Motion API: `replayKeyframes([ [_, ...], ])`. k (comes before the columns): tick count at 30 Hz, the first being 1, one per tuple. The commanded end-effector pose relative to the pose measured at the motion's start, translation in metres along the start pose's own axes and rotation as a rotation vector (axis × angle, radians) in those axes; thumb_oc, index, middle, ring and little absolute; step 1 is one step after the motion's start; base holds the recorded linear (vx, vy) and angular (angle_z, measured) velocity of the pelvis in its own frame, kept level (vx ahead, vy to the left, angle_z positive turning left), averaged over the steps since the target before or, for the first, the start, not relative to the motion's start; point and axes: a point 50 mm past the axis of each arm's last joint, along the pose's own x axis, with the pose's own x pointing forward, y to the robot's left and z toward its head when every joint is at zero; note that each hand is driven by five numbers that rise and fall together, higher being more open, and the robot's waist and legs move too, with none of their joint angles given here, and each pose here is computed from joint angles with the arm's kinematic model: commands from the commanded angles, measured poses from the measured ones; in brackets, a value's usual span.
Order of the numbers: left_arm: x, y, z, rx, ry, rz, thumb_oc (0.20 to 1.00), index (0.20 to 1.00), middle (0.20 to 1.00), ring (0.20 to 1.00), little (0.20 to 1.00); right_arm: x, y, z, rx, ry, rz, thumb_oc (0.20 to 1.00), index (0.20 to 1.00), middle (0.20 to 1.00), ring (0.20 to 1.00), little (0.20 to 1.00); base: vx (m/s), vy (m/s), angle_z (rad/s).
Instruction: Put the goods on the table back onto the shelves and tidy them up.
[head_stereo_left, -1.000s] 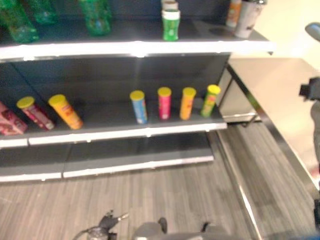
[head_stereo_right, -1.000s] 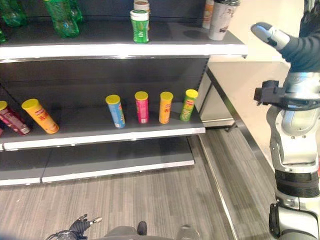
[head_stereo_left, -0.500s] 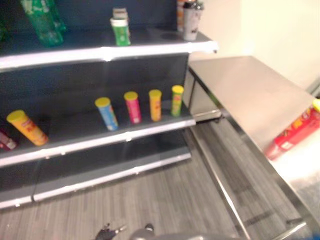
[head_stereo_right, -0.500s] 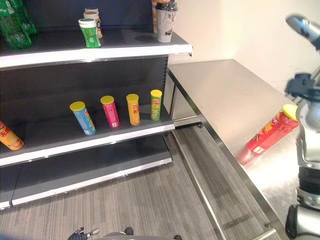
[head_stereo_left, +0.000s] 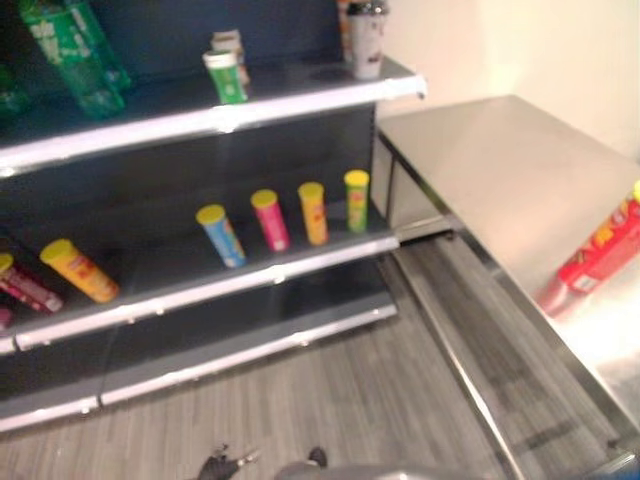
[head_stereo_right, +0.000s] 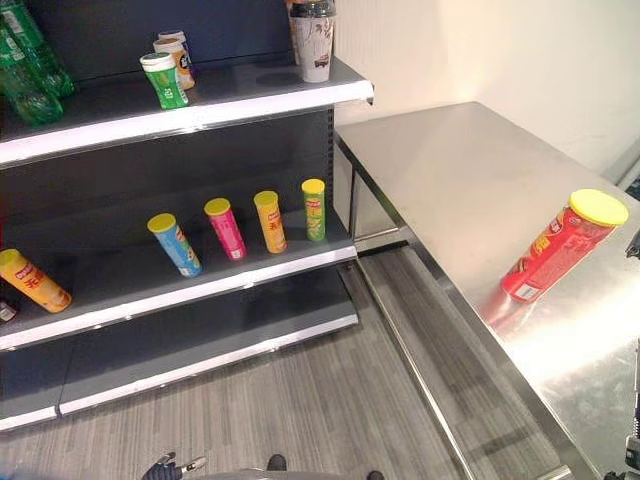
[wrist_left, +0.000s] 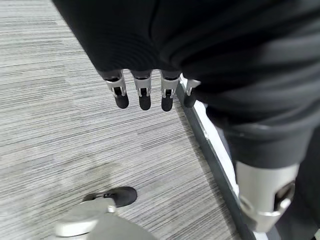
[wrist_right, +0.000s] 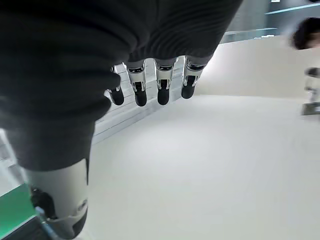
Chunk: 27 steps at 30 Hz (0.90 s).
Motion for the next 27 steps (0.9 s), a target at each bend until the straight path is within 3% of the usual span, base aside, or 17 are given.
replayKeyframes([
  [1, 0.009, 0.003, 0.035, 0.086, -0.076, -0.003, 1.0, 1.0, 1.0, 1.0, 1.0, 0.027, -0.017, 0.031, 0.063, -0.127, -0.09, 1.0, 1.0, 1.0, 1.0, 1.0, 0.04, 0.012, 0.07],
  [10, 0.008, 0.011, 0.03, 0.085, -0.061, 0.017, 1.0, 1.0, 1.0, 1.0, 1.0, 0.018, -0.012, 0.013, 0.025, -0.054, -0.064, 1.0, 1.0, 1.0, 1.0, 1.0, 0.09, 0.077, -0.22],
  [16, 0.007, 0.033, 0.035, 0.083, -0.077, 0.049, 1.0, 1.0, 1.0, 1.0, 1.0, 0.003, 0.004, -0.015, 0.087, 0.092, 0.105, 1.0, 1.0, 1.0, 1.0, 1.0, 0.01, 0.084, -0.39],
  [21, 0.007, 0.037, 0.045, 0.099, -0.114, 0.053, 1.0, 1.0, 1.0, 1.0, 1.0, 0.008, 0.004, -0.013, 0.087, 0.094, 0.181, 1.0, 1.0, 1.0, 1.0, 1.0, 0.0, -0.017, -0.18],
  [27, 0.007, 0.031, 0.042, 0.108, -0.115, 0.022, 1.0, 1.0, 1.0, 1.0, 1.0, 0.015, 0.007, -0.015, -0.044, 0.128, 0.33, 1.0, 1.0, 1.0, 1.0, 1.0, 0.11, -0.087, 0.07],
])
